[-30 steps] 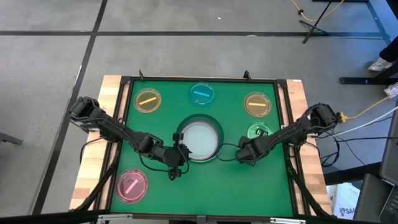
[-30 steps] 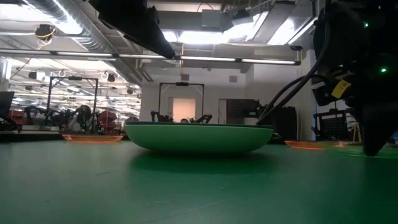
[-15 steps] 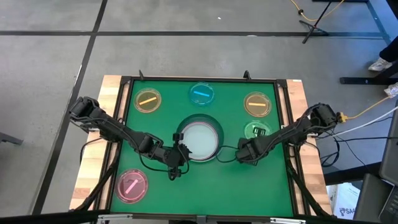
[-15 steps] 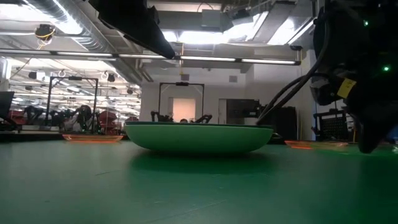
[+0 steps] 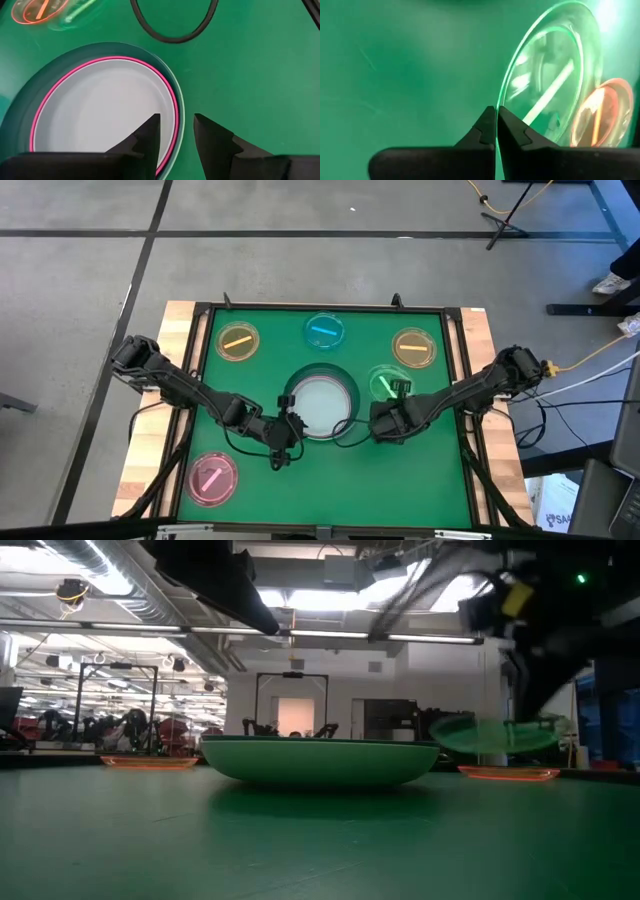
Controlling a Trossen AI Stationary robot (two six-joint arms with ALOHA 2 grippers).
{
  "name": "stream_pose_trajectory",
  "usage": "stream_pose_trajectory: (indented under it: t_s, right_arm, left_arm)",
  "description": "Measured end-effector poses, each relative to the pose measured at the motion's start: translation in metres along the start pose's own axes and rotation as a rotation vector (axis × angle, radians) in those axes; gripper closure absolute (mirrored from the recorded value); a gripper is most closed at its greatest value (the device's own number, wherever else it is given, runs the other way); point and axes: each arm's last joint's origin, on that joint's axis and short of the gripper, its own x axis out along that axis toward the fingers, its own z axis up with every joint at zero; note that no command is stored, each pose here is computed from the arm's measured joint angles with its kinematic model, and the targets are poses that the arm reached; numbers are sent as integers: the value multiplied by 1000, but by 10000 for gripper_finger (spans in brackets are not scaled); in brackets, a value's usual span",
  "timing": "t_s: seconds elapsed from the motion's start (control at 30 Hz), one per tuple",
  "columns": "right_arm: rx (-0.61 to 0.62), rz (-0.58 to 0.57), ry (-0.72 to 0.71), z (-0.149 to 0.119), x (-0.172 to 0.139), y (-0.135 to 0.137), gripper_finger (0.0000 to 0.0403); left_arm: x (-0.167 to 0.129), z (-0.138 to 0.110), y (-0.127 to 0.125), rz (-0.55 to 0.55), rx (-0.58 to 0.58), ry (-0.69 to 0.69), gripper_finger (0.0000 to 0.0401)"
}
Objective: Stack plastic plates
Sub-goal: Stack the green transparent plate on top of the gray plate
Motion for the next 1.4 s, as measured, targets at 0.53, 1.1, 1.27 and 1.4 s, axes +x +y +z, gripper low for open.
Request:
stream_pose_trajectory:
  t_s: [0.53, 1.1, 1.27, 1.4]
  right_arm:
    - [-199, 84, -343, 38, -18, 10, 402]
    - [-273, 212, -616, 62, -32, 19, 402]
    - [-262, 232, -653, 64, -34, 20, 402]
    - [-261, 246, -664, 65, -35, 20, 402]
  left_arm:
    - [-1, -2, -1, 0, 17, 17, 290]
    - [-1, -2, -1, 1, 17, 17, 290]
    - [-1, -2, -1, 1, 17, 16, 290]
    - [-1, -2, -1, 1, 17, 16, 290]
